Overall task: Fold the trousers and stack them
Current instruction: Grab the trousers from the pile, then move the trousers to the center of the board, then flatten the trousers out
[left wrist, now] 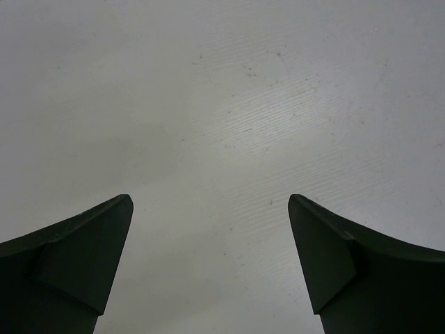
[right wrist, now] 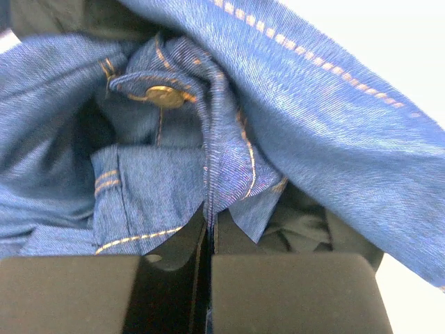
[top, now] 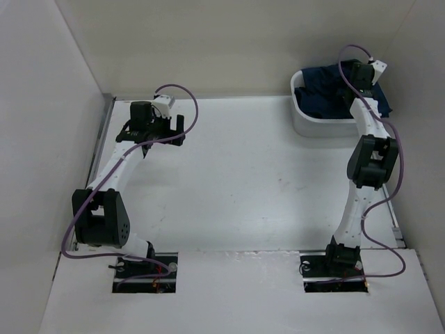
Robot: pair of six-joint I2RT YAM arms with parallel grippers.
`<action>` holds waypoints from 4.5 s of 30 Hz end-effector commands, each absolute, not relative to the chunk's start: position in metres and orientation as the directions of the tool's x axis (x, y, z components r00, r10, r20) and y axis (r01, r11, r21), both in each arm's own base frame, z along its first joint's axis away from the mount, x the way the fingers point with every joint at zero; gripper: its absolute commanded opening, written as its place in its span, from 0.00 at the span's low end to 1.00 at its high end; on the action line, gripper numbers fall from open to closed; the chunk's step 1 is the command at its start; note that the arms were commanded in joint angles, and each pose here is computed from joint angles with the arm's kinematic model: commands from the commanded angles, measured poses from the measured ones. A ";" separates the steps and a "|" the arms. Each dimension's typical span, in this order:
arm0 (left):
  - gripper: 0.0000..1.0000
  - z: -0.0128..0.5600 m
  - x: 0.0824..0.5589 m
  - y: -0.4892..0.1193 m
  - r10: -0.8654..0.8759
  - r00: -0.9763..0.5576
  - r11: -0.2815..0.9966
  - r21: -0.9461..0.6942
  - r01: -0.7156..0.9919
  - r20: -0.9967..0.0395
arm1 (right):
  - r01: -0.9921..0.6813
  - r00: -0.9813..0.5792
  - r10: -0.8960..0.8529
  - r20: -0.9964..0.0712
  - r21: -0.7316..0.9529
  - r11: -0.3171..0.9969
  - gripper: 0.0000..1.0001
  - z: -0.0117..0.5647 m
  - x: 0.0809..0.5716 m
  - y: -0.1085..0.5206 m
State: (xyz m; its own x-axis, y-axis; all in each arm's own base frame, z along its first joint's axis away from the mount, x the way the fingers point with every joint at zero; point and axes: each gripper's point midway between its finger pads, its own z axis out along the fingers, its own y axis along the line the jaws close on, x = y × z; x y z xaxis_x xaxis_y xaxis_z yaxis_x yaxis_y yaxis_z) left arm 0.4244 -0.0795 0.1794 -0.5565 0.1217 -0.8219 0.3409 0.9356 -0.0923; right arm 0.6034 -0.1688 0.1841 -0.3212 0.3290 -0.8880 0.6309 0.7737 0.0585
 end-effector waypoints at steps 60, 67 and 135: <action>0.96 0.106 0.170 -0.142 0.824 -0.343 0.297 -0.172 0.939 -0.452 | 0.173 -0.197 0.409 -0.891 0.379 0.909 0.03 0.234 0.353 0.123; 0.97 0.038 0.171 -0.130 0.939 -0.198 0.172 -0.113 0.979 -0.280 | 0.158 -0.096 0.424 -0.901 0.407 0.900 0.04 0.280 0.359 0.109; 0.65 0.026 0.161 -0.391 0.816 -0.128 -0.022 -0.252 0.967 -0.563 | 0.159 -0.051 0.462 -0.886 0.449 0.879 0.05 0.290 0.344 0.064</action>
State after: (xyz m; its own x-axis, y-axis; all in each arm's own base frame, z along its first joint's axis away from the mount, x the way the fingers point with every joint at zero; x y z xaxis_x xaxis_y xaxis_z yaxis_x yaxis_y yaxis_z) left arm 0.1629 -0.3604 0.0321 -0.0806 0.8439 -0.5303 0.9733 -0.0481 -0.2245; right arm 0.3466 0.0649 0.2692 -0.1316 0.4122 -0.9015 0.1877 0.9033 0.3856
